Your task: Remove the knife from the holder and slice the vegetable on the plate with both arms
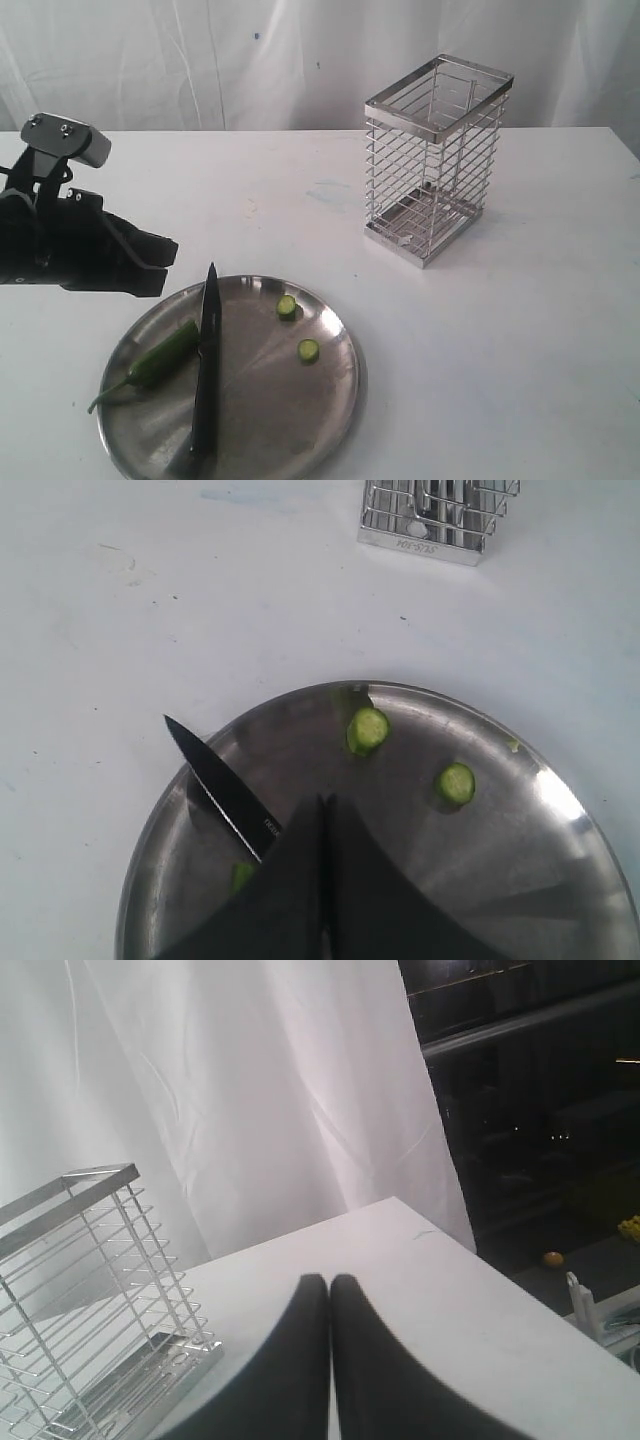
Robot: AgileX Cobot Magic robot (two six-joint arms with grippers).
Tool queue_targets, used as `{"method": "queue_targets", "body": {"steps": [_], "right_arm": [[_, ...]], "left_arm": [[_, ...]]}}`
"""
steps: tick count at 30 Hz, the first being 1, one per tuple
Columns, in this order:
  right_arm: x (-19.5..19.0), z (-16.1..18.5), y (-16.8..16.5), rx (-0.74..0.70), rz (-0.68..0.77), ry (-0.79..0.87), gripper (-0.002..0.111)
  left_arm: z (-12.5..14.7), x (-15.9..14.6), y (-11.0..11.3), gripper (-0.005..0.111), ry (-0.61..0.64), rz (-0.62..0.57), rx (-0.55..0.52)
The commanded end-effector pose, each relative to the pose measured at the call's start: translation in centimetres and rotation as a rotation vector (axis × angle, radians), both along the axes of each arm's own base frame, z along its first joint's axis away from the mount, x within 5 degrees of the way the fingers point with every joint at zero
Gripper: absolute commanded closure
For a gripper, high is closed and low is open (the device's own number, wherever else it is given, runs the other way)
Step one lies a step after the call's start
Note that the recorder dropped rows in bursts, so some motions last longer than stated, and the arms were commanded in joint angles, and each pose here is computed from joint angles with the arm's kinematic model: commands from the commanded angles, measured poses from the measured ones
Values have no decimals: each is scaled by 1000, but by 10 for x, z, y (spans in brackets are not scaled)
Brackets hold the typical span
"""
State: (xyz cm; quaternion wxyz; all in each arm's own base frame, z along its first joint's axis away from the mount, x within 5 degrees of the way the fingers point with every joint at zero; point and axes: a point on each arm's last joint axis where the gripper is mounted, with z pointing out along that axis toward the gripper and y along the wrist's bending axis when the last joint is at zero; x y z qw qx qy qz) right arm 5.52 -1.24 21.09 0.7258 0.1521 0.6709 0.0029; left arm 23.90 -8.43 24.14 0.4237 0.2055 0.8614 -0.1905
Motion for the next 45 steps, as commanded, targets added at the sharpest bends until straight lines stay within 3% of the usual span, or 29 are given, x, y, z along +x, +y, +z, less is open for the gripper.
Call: {"method": "queue_targets", "body": {"steps": [1,4,6,9,13,15,19,21,24,25,26,30,33,35,39,44,45], "right_arm": [[0,0,0,-22,0,-7,108],[0,0,0,-22,0,-7,108],[0,0,0,-22,0,-7,108],[0,1,0,-22,0,-9,108],[0,1,0,-22,0,-9,108],[0,0,0,-22,0,-7,108],[0,0,0,-22,0,-7,108],[0,0,0,-22,0,-7,108],[0,0,0,-22,0,-7,108],[0,0,0,-22,0,-7,108],[0,0,0,-22,0,-7,108],[0,0,0,-22,0,-7,108],[0,0,0,-22,0,-7,108],[0,0,0,-22,0,-7,108],[0,0,0,-22,0,-7,108],[0,0,0,-22,0,-7,108],[0,0,0,-22,0,-7,108]], "left_arm": [[2,-2,0,107,-3,1,-12],[2,-2,0,107,-3,-2,-14],[22,-13,3,107,-85,1,-29],[86,-64,14,107,-378,3,-91],[141,-144,38,107,-758,81,-152],[152,-173,46,107,-877,110,-176],[158,-201,52,107,-983,118,-181],[154,-199,54,107,-1027,129,7],[145,-194,62,107,-1080,114,480],[142,-192,64,107,-1074,102,603],[140,-192,65,107,-1065,97,654],[119,-193,65,107,-952,99,619],[84,-192,69,107,-772,206,457],[58,-191,77,107,-657,339,366],[1,-189,90,107,-458,624,86],[-62,-184,89,107,-403,655,-1],[-62,-184,89,107,-418,651,-16]]}}
